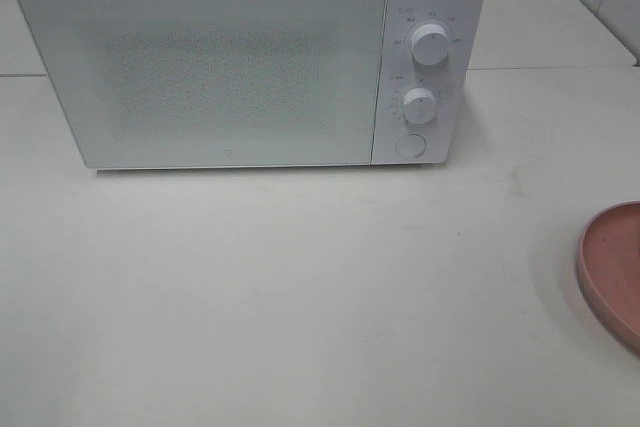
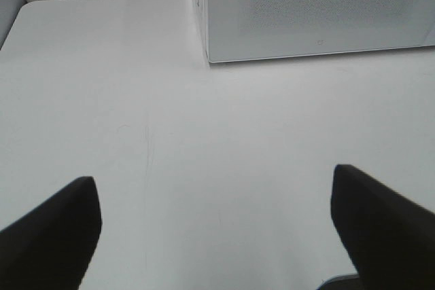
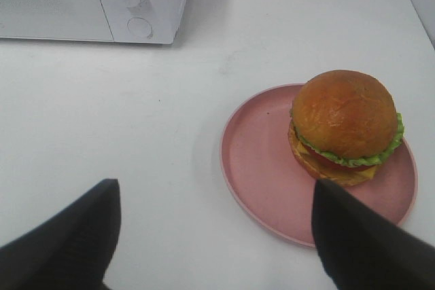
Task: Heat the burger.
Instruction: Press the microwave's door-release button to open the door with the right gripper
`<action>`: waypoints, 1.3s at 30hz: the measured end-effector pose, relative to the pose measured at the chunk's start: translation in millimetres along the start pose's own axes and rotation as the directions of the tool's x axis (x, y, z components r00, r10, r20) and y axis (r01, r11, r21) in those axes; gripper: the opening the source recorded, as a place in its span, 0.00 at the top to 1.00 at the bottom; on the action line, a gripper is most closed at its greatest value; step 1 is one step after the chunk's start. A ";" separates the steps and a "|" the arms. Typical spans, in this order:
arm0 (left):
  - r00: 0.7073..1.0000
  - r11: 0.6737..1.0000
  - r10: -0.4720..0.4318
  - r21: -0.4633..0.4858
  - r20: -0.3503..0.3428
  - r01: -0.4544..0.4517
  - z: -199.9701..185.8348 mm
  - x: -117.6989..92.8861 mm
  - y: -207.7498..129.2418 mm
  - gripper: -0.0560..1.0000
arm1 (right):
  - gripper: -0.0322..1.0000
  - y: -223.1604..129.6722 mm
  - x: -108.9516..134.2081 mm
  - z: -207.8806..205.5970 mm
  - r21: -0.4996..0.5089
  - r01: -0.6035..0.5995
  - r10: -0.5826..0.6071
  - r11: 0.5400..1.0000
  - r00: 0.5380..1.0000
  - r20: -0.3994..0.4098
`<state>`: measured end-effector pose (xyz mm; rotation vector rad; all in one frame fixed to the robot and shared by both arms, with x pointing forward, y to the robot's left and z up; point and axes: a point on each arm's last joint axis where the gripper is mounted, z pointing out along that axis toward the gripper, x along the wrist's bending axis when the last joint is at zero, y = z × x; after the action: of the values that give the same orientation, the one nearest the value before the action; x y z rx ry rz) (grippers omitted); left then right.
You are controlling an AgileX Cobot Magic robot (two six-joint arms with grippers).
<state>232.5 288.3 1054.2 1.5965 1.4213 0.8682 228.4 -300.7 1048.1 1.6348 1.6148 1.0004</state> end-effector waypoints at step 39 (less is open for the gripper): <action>1.000 1.000 0.000 0.000 0.000 0.000 0.0 0.0 0.0 0.16 | 0.24 45.7 5.8 37.3 0.055 0.001 -0.001 0.998 1.000 0.002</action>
<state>232.5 288.3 1054.2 1.5965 1.4213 0.8682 283.8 -294.6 1068.2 1.6706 1.6551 0.9610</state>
